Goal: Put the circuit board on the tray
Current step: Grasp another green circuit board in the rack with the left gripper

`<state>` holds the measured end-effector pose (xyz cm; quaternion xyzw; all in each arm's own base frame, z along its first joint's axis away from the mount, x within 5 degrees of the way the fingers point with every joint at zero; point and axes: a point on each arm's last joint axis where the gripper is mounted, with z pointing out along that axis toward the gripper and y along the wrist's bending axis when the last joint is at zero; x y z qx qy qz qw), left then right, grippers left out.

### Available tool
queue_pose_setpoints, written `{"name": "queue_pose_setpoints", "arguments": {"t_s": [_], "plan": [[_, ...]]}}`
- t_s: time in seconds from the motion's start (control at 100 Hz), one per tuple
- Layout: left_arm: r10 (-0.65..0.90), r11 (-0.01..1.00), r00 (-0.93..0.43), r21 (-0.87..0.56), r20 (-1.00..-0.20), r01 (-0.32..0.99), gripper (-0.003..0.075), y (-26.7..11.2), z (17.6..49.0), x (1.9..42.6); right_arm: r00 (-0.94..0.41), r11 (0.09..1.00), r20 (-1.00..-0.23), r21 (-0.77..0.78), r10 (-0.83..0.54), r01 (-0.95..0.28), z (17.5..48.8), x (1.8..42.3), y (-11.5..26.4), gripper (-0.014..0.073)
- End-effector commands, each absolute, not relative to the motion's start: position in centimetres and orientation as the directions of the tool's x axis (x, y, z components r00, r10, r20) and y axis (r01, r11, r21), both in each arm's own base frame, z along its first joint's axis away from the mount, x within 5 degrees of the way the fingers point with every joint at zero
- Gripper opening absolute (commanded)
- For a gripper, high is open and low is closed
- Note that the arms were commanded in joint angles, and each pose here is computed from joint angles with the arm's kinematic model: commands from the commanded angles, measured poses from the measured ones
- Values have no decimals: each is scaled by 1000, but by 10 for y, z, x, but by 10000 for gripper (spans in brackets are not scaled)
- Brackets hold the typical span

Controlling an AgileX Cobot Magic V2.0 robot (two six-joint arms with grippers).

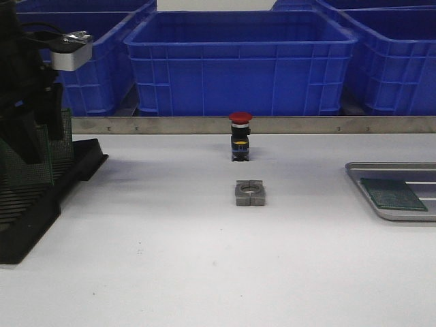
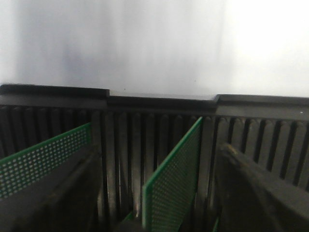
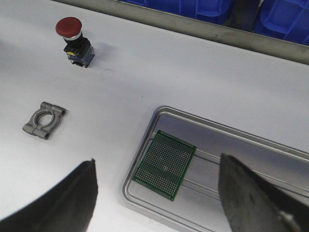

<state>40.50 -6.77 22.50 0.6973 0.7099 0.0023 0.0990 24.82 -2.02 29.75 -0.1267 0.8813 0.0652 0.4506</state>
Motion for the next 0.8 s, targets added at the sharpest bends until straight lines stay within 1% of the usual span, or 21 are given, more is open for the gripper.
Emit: {"name": "queue_pose_setpoints", "arguments": {"t_s": [0.0, 0.02, 0.07, 0.09, 0.14, 0.21, 0.36, 0.46, 0.53, 0.62, 0.68, 0.77, 0.79], "plan": [[986, 46, -11, 203, -167, 978, 299, -68, 254, 402, -498, 968, -855, -16, -143, -250, 315, 247, -21, 537], [986, 45, -12, 196, -166, 979, 276, -68, 254, 401, -498, 968, -855, -16, -143, -250, 315, 247, -21, 537], [986, 43, -12, 187, -165, 981, 182, -68, 254, 400, -498, 968, -855, -16, -143, -250, 315, 247, -21, 537], [986, 43, -12, 185, -165, 982, 159, -68, 254, 400, -498, 968, -855, -16, -143, -250, 315, 247, -21, 537], [986, 41, -12, 175, -164, 984, 71, -68, 254, 399, -498, 968, -855, -16, -143, -250, 315, 247, -21, 537], [986, 41, -12, 172, -163, 984, -21, -68, 254, 399, -498, 968, -855, -16, -143, -250, 315, 247, -21, 537], [987, 37, -11, 156, -162, 987, -20, -68, 256, 397, -501, 967, -854, -11, -143, -256, 315, 246, -21, 537], [987, 20, -1, 120, -159, 993, -20, -70, 269, 395, -507, 964, -850, -4, -144, -267, 314, 246, -20, 537], [983, 31, -2, 157, -182, 987, -20, -71, 280, 397, -510, 962, -848, -1, -146, -274, 314, 245, -19, 537], [965, 52, 1, 196, -263, 979, -20, -78, 298, 399, -507, 957, -848, 0, -153, -289, 314, 246, -15, 537], [935, 73, 7, 211, -355, 975, -20, -87, 310, 399, -497, 946, -848, -15, -183, -323, 314, 246, -9, 537], [867, 103, 14, 206, -497, 973, -20, -101, 325, 398, -452, 903, -845, -80, -286, -421, 314, 246, 8, 537], [857, 104, 18, 206, -516, 973, -20, -104, 327, 398, -438, 890, -844, -96, -310, -446, 314, 246, 12, 537]]}}
